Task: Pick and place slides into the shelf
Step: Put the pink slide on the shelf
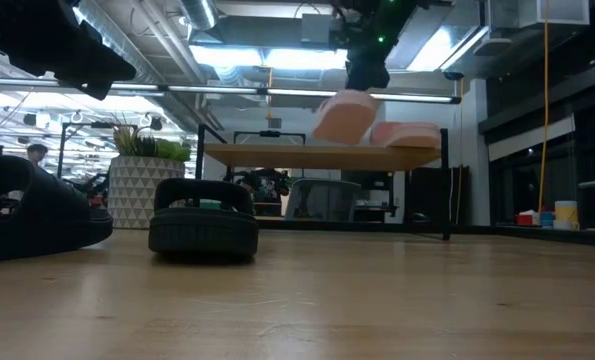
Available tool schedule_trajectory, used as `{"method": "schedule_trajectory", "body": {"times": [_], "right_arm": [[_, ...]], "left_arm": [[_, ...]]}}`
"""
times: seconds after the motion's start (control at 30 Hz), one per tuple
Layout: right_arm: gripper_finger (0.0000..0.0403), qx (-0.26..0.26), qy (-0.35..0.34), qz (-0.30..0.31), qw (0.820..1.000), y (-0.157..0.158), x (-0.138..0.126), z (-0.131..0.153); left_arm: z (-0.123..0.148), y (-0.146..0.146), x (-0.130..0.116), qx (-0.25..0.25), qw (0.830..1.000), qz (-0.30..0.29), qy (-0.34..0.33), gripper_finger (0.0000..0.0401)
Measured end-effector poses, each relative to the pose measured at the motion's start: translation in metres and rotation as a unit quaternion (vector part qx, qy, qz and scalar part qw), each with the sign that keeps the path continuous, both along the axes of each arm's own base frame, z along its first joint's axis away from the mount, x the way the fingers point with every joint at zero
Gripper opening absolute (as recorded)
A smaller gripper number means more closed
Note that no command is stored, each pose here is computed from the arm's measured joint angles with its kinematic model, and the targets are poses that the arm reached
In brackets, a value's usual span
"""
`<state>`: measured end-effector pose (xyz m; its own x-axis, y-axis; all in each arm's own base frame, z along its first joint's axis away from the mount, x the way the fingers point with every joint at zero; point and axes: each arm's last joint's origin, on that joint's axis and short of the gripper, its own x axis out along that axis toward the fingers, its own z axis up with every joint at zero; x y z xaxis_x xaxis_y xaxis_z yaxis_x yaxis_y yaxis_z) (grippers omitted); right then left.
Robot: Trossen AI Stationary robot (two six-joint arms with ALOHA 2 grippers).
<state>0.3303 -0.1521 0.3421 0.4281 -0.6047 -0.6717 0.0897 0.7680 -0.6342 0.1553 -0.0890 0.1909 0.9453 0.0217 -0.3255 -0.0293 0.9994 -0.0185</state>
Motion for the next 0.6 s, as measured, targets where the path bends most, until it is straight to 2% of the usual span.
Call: {"method": "schedule_trajectory", "body": {"times": [0.6], "right_arm": [[0.0011, -0.026, 0.031, -0.021, 0.999, -0.0051, -0.0049, -0.0008]], "left_arm": [[0.0000, 0.0000, 0.0000, -0.001, 1.000, 0.000, 0.000, 0.0000]]}}
